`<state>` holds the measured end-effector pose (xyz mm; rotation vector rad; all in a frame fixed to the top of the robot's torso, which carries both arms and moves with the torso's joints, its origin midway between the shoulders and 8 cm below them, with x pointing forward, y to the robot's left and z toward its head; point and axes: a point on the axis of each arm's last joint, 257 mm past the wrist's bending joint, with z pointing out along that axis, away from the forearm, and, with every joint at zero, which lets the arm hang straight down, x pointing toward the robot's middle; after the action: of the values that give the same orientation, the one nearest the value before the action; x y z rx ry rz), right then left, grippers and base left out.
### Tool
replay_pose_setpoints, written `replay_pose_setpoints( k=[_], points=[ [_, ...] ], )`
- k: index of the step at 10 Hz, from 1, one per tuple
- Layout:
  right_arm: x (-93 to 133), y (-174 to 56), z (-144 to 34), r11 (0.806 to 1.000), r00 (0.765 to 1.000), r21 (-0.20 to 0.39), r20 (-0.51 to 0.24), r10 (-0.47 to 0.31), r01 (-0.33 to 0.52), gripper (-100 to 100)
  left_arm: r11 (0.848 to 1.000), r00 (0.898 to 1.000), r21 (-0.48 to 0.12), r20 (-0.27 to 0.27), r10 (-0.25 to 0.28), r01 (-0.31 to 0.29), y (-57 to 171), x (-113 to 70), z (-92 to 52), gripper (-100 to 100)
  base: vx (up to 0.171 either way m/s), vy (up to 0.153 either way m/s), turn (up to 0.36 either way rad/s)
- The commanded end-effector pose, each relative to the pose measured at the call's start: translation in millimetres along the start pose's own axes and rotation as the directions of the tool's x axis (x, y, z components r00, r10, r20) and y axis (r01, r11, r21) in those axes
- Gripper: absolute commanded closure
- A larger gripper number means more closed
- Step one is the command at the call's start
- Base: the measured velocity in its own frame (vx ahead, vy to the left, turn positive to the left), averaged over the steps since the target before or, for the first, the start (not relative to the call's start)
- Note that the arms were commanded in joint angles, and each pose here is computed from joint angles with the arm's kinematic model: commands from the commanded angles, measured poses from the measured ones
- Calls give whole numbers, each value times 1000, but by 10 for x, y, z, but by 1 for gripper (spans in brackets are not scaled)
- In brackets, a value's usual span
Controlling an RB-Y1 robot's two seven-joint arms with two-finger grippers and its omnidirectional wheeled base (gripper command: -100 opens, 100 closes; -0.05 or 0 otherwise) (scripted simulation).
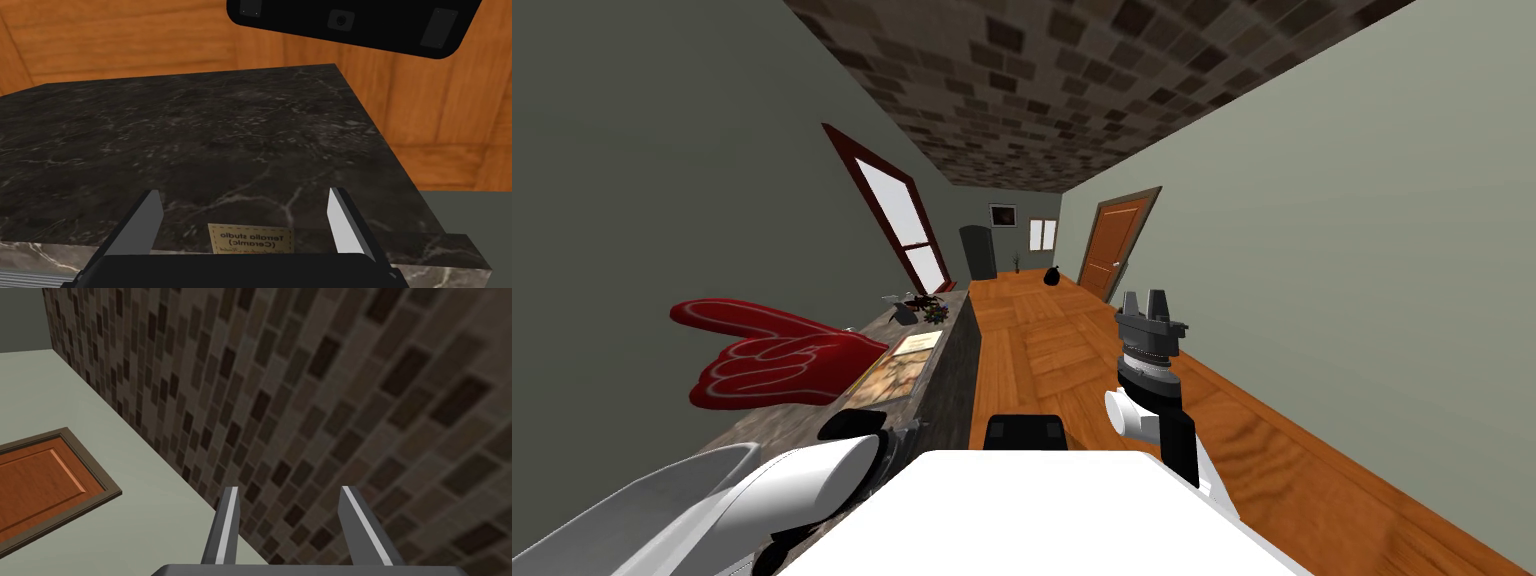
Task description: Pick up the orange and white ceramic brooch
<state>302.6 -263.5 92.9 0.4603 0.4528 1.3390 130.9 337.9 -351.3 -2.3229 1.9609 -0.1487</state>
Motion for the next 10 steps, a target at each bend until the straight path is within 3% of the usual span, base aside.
replay_pose_setpoints(
  k=[1,5,7,8,9,10],
  points=[
    [0,0,0,1000,1000,0,0,0,0,0,999,1000,-40,-4,6,-6,106,-11,-42,-100,43,58,32],
    [0,0,0,1000,1000,0,0,0,0,0,993,1000,-117,-2,27,-27,328,-18,-141,-100,46,71,26],
    [0,0,0,1000,1000,0,0,0,0,0,993,1000,-117,-1,29,-29,326,-11,-145,-100,28,86,7],
    [0,0,0,1000,1000,0,0,0,0,0,992,1000,-121,0,30,-30,336,-13,-149,0,3,10,-2],
    [0,0,0,1000,1000,0,0,0,0,0,992,1000,-121,0,25,-25,313,-36,-72,-100,-15,-6,-27],
    [0,0,0,1000,1000,0,0,0,0,0,992,1000,-121,1,23,-22,299,-52,-22,-100,-24,-21,-31]
  ],
)
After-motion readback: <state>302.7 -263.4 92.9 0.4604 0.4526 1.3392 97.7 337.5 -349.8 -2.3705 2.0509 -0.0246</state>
